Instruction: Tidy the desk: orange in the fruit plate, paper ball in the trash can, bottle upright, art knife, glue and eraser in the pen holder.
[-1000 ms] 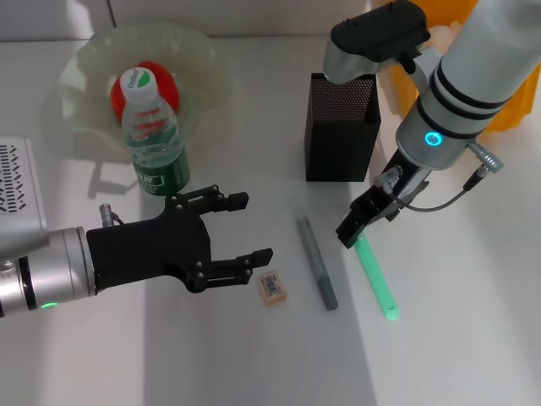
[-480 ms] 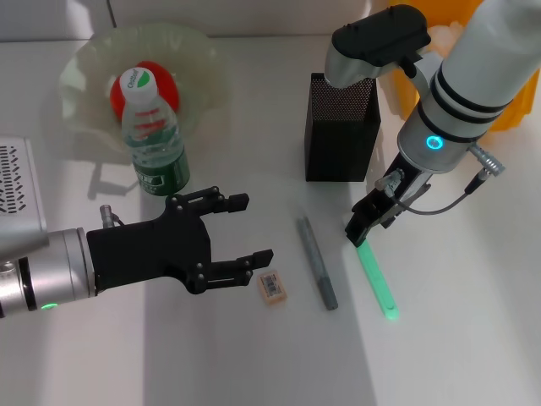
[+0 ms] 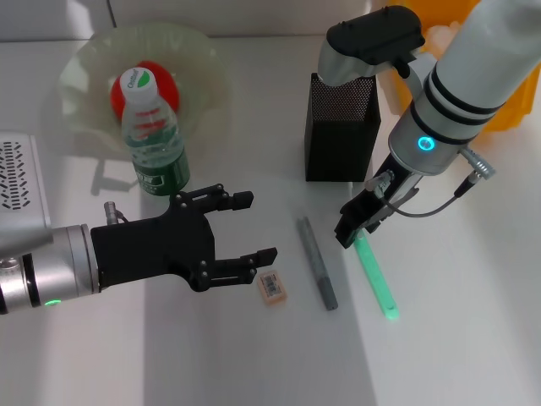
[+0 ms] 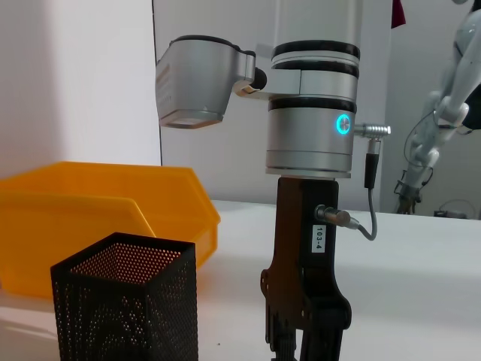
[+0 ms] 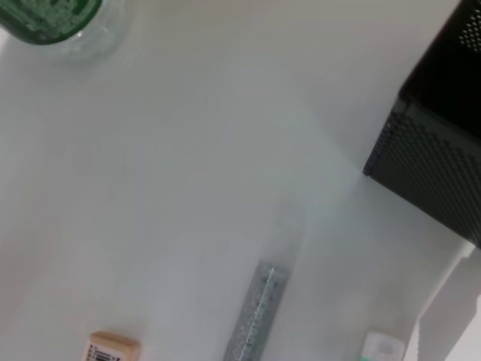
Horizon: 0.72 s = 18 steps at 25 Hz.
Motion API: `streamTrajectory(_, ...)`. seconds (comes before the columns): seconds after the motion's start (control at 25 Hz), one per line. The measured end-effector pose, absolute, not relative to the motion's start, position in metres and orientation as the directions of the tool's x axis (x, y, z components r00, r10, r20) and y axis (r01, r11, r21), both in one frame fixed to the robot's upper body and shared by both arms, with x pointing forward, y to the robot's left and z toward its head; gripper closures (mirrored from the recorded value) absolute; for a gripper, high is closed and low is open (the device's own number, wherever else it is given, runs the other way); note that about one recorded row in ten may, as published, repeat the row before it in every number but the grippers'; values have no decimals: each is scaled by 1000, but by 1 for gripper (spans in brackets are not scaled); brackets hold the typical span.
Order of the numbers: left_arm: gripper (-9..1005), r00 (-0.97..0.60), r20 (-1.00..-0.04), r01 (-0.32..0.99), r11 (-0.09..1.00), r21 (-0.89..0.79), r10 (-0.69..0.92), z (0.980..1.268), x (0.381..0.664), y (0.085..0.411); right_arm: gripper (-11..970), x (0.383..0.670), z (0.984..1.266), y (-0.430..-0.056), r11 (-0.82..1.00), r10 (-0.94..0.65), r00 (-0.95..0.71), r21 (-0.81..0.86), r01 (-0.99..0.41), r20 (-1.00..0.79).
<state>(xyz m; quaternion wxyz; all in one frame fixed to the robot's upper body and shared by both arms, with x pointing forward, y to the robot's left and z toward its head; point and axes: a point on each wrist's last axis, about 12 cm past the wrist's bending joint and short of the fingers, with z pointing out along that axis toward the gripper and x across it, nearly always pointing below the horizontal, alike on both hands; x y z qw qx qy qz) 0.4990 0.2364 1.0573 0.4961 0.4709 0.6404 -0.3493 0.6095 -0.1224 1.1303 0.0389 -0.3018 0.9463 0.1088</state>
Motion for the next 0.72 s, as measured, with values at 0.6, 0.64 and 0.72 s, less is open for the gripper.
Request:
streamTrajectory(0.6,207,-68,-964,951,309,15,255,1056,498,235,539,610,1122,-125,807,-548,-827,184,-562,-122)
streamTrajectory(0.64,207,-68,-964,951,309,15,255,1056,498,235,541,610,1122,-125,807,-548,-828,184,-561,-121)
streamTrajectory(0.72,207,-67,-964,951,308,15,255,1056,498,235,544,610,1122,-125,807,-548,-828,184,-561,-121)
